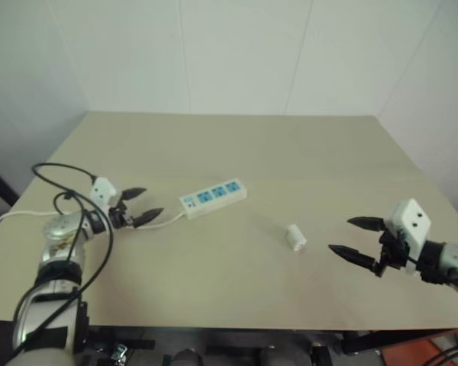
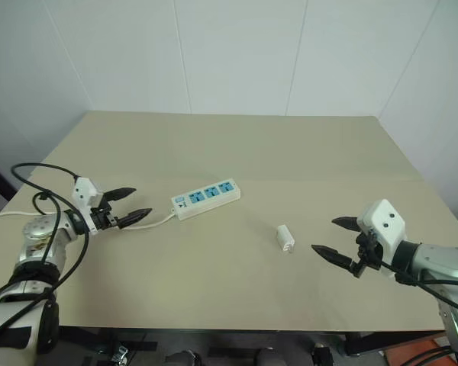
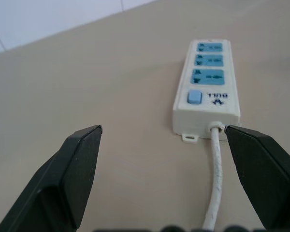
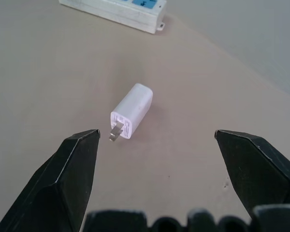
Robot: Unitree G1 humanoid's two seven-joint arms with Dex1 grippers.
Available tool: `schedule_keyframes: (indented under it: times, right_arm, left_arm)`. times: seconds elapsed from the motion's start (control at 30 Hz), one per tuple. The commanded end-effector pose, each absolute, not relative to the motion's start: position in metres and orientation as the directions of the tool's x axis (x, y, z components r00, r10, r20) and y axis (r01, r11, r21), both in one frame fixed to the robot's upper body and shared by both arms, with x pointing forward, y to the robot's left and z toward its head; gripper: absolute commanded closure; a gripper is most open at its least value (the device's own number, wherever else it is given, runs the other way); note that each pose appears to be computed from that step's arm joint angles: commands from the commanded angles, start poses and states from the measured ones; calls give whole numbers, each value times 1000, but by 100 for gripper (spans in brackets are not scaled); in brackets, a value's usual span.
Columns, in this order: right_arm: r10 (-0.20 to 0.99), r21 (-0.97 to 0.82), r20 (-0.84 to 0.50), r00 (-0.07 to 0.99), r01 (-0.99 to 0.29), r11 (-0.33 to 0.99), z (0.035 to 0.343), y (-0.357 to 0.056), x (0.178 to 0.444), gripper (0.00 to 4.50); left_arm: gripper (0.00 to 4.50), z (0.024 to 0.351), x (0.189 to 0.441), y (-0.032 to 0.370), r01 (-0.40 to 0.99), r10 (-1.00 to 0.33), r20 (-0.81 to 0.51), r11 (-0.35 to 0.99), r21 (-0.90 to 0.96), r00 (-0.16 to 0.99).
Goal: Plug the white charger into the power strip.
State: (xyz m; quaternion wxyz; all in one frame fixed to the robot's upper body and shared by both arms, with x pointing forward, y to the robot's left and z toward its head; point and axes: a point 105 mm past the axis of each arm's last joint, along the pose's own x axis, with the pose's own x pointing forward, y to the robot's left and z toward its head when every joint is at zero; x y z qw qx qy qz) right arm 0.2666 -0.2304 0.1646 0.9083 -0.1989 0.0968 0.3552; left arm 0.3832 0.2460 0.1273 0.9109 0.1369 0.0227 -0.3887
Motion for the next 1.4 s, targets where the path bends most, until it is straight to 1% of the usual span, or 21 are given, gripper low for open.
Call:
schedule_keyframes:
  times: [0.03, 0.13, 0.4, 0.5, 0.6, 0.63, 0.9, 0.93, 1.03, 1.1, 1.23, 1.4]
  right_arm:
    - [625, -330, -254, 738, -674, 661, 185, -217, 258, 0]
    - [648, -327, -236, 724, -687, 649, 192, -203, 254, 0]
    - [679, -315, -226, 699, -712, 628, 192, -176, 244, 0]
    - [674, -305, -235, 700, -711, 633, 189, -173, 245, 0]
    - [668, -304, -241, 704, -709, 637, 187, -173, 245, 0]
    - [666, -305, -242, 706, -707, 638, 187, -173, 246, 0]
    - [659, -306, -238, 713, -699, 646, 187, -170, 249, 0]
    - [659, -305, -238, 713, -699, 646, 186, -170, 249, 0]
    - [659, -303, -240, 713, -700, 647, 185, -170, 249, 0]
    - [656, -303, -243, 715, -698, 648, 183, -170, 249, 0]
    - [650, -299, -243, 721, -692, 657, 180, -172, 249, 0]
    - [650, -295, -238, 722, -691, 660, 177, -171, 252, 0]
  left_arm:
    - [5, 118, 385, 236, 758, -727, -215, 612, 226, 652]
    - [5, 110, 386, 225, 790, -745, -264, 570, 225, 612]
    - [5, 98, 396, 203, 790, -731, -298, 566, 238, 613]
    - [60, 94, 395, 193, 812, -749, -313, 540, 221, 584]
    - [148, 93, 397, 188, 814, -754, -307, 540, 215, 581]
    - [188, 92, 397, 187, 816, -756, -307, 537, 214, 578]
    - [441, 87, 397, 184, 802, -750, -285, 567, 186, 596]
    - [448, 86, 397, 184, 795, -742, -286, 576, 191, 606]
    - [448, 86, 398, 185, 785, -736, -275, 587, 196, 619]
    - [448, 90, 394, 184, 797, -762, -234, 572, 193, 604]
    - [448, 87, 377, 181, 817, -793, -204, 534, 219, 573]
    - [448, 75, 346, 173, 808, -781, -210, 553, 204, 588]
